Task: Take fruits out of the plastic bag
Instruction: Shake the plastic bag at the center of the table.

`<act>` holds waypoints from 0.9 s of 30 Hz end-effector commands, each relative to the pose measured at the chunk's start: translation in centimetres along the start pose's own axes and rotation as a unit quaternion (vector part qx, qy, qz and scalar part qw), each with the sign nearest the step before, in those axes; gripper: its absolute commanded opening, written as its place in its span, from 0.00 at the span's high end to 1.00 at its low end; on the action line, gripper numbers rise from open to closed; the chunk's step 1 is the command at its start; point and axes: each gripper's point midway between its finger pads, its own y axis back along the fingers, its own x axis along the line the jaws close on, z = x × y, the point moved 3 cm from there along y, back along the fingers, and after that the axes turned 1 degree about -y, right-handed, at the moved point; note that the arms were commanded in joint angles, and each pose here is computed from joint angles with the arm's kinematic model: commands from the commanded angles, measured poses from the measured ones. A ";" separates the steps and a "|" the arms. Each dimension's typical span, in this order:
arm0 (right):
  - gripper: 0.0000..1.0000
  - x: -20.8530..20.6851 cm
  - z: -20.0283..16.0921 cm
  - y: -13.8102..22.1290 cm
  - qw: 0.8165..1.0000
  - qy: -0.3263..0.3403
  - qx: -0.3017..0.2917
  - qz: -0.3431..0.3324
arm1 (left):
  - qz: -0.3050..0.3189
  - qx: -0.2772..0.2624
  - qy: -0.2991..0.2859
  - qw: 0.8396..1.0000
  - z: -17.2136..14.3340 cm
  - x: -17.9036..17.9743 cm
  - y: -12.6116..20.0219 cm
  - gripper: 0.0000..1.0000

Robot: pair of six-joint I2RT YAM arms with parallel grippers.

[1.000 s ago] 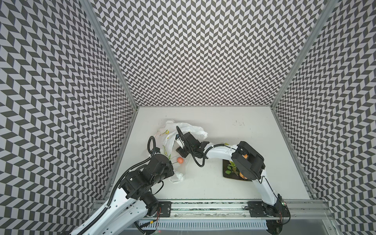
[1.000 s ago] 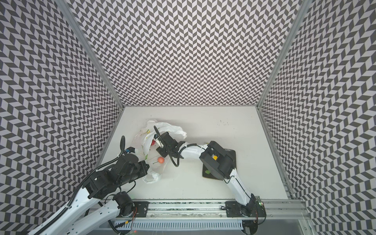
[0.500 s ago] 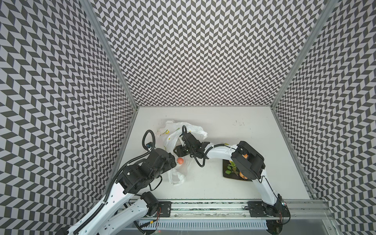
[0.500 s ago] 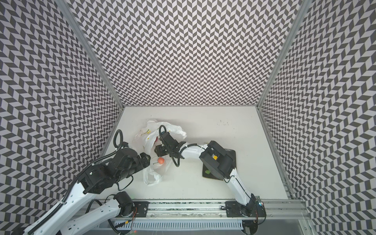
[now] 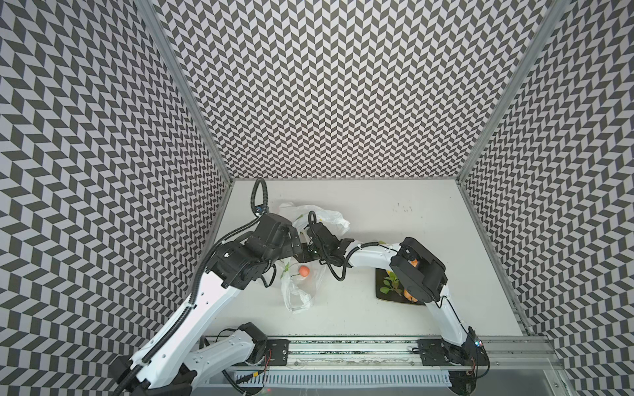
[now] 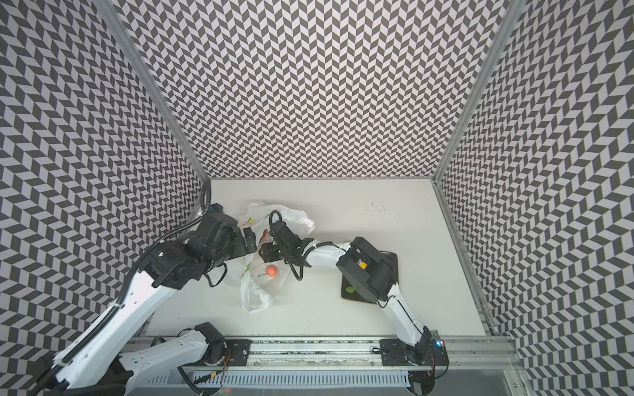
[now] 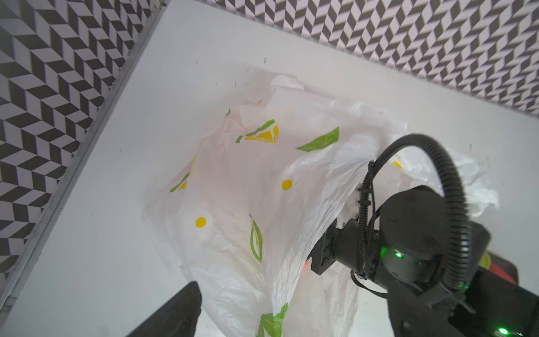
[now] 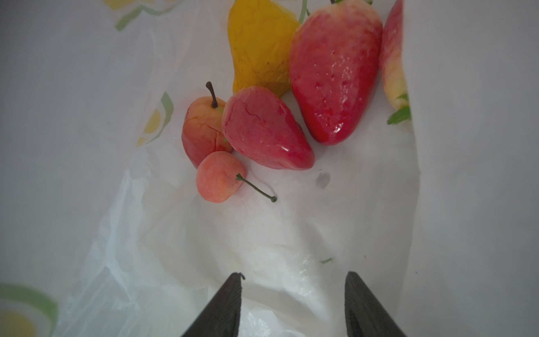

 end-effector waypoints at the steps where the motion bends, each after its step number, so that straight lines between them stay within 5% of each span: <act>1: 0.44 0.4 0.6 0.0 1.000 -0.005 -0.010 0.017 | -0.026 0.023 -0.041 0.999 -0.9 -0.3 -1.4 0.00; 17: 0.44 0.4 0.3 0.7 1.000 -0.010 -0.005 0.029 | -0.004 0.074 -0.091 0.993 -0.6 -0.5 -8.8 0.03; 23: 0.44 0.6 0.6 1.9 1.000 0.020 -0.011 0.017 | 0.022 0.076 -0.083 0.993 -1.1 0.2 -10.5 0.25; 27: 0.44 0.2 0.3 2.5 0.999 0.053 -0.004 -0.003 | 0.033 0.085 -0.061 0.994 -2.3 0.7 -11.3 0.52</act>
